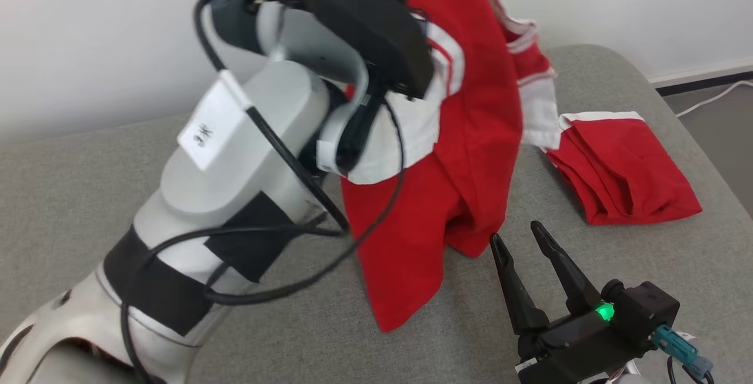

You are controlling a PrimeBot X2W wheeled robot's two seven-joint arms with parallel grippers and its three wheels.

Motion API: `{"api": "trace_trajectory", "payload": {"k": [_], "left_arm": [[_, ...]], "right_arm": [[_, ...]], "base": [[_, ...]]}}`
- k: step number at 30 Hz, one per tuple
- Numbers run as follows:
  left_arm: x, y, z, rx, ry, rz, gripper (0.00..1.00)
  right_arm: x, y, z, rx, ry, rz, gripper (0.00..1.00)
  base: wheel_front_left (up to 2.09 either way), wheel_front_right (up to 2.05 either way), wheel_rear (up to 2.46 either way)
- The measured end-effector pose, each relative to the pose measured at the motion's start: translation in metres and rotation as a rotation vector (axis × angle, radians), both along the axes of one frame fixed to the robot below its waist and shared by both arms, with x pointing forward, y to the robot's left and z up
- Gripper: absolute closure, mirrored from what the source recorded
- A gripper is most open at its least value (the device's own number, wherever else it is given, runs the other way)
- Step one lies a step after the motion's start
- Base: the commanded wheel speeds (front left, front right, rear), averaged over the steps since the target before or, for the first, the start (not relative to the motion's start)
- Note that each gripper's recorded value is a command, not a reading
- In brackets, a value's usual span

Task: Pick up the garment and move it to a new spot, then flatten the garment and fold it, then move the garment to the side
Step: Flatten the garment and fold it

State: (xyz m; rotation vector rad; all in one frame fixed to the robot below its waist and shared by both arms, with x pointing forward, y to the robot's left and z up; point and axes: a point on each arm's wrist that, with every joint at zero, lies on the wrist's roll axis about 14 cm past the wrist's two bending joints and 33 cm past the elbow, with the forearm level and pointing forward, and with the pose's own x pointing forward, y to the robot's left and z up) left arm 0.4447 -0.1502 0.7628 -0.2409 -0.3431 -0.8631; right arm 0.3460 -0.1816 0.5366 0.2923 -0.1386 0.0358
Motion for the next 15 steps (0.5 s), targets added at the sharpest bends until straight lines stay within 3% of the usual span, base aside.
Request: {"api": "trace_trajectory", "payload": {"k": [8, 15], "left_arm": [[0.075, 0.091, -0.089, 0.074, 0.240, 0.310, 1.00], [0.093, 0.174, -0.174, 0.165, 0.445, 0.515, 1.00]], "right_arm": [[0.004, 0.008, 0.000, -0.002, -0.002, 0.028, 0.00], [0.011, 0.019, 0.000, -0.010, 0.006, 0.064, 0.00]], "base": [[0.00, 0.00, 0.00], [0.00, 0.00, 0.00]]}}
